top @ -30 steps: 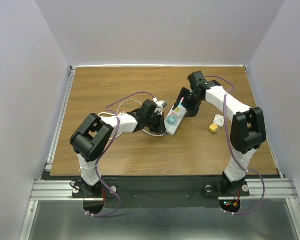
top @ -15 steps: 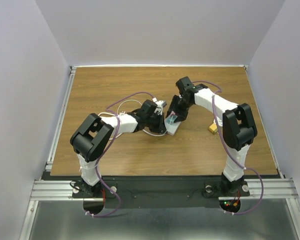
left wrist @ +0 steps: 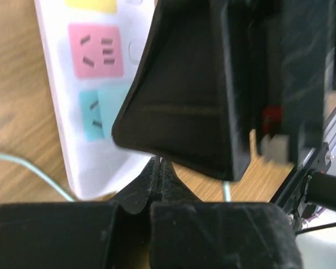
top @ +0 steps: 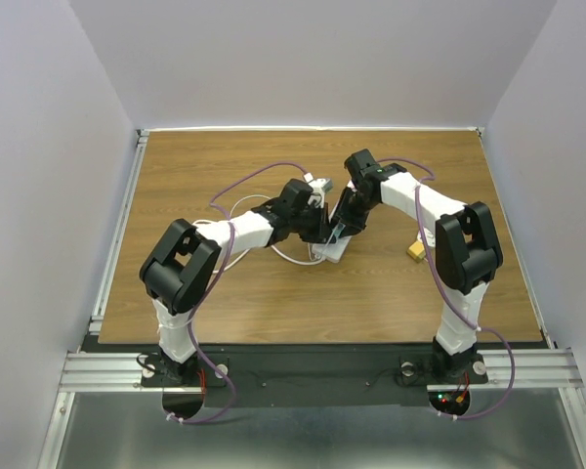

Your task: Pull the plug off the socket

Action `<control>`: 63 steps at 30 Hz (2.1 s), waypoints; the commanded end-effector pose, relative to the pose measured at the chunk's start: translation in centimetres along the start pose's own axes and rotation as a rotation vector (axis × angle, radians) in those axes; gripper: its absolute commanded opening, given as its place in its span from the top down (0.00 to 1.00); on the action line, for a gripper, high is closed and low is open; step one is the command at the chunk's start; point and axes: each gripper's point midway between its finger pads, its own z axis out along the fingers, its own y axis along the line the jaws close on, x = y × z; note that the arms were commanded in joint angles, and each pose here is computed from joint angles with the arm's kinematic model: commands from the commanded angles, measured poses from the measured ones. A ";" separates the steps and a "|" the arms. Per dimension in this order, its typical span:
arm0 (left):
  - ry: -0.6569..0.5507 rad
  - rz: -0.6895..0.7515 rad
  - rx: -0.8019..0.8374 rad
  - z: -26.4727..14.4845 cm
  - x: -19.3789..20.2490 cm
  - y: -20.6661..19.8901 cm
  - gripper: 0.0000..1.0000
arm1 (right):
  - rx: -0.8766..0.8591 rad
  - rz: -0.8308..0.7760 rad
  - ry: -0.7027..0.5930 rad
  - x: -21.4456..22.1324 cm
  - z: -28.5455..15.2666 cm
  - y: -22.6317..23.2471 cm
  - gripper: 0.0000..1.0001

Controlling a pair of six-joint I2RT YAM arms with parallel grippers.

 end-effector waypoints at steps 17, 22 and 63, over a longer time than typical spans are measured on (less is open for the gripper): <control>0.114 -0.032 -0.083 1.8 6.9 5.7 1.00 | -0.088 -0.068 -0.094 -2.1 -3.2 3.8 0.99; 0.120 -0.042 -0.100 1.7 7.7 6.7 1.00 | -0.152 -0.081 -0.154 -3.9 -6.7 6.0 1.00; -0.433 0.133 0.122 -15.0 -16.3 -7.4 1.00 | 0.667 0.090 -0.377 1.4 -8.6 -21.1 1.00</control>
